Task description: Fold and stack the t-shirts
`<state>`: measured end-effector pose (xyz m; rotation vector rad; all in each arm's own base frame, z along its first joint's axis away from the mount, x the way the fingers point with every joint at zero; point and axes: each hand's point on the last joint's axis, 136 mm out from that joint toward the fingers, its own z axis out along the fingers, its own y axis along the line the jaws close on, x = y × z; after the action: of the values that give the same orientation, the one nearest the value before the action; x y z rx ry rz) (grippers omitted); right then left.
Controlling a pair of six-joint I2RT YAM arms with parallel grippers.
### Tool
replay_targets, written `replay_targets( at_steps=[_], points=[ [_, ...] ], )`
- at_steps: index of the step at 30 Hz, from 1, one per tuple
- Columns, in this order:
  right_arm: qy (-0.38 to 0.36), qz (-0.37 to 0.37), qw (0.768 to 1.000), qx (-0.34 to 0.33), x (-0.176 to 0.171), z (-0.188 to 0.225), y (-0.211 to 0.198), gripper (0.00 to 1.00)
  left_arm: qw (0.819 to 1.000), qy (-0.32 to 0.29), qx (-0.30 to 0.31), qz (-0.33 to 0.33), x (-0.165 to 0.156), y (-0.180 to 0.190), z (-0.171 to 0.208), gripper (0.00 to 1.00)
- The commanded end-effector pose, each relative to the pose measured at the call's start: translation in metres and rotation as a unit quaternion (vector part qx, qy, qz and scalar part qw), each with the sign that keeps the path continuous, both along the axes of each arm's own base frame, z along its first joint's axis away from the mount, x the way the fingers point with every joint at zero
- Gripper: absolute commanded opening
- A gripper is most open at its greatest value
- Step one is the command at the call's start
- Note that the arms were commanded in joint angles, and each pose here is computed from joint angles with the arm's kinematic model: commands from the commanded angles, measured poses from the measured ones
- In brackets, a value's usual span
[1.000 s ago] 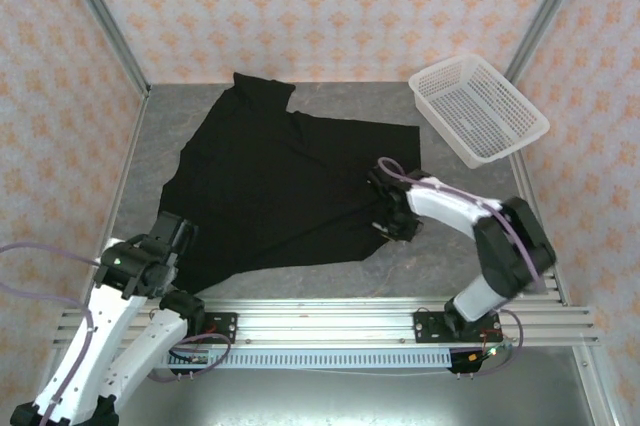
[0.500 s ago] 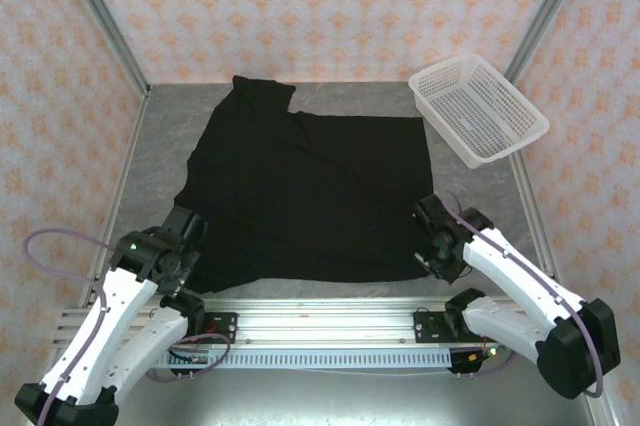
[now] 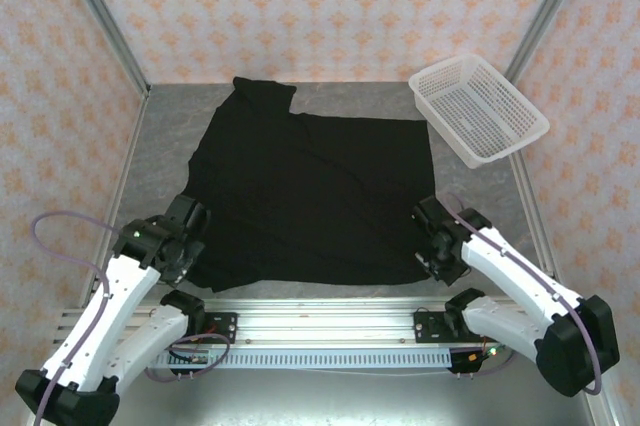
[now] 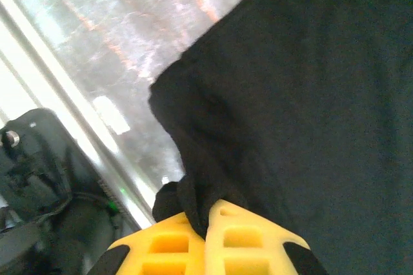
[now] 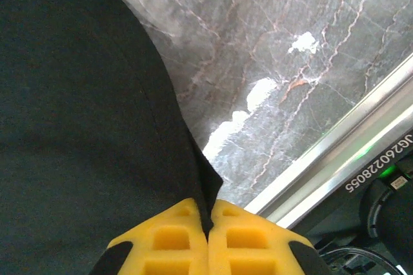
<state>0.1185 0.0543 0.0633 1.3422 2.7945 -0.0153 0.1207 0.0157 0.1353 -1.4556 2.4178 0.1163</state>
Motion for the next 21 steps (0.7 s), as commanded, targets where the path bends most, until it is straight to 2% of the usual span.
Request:
replay_targets(
  at_steps=[1, 9, 14, 21],
  points=[
    [-0.029, -0.033, 0.999, -0.029, 0.013, 0.014, -0.010, 0.00, 0.998, -0.058, 0.014, -0.038, 0.041, -0.006, 0.022, 0.00],
    [-0.062, -0.079, 0.994, -0.050, 0.039, 0.031, -0.019, 0.00, 0.993, -0.062, 0.073, -0.074, 0.094, -0.006, 0.041, 0.00],
    [-0.077, -0.091, 0.992, -0.050, 0.060, 0.039, -0.020, 0.00, 0.987, -0.067, 0.115, -0.088, 0.115, 0.000, 0.055, 0.00],
    [-0.080, -0.104, 0.990, -0.052, 0.070, 0.053, -0.023, 0.00, 0.979, -0.095, 0.138, -0.111, 0.147, 0.000, 0.074, 0.00]
  ],
)
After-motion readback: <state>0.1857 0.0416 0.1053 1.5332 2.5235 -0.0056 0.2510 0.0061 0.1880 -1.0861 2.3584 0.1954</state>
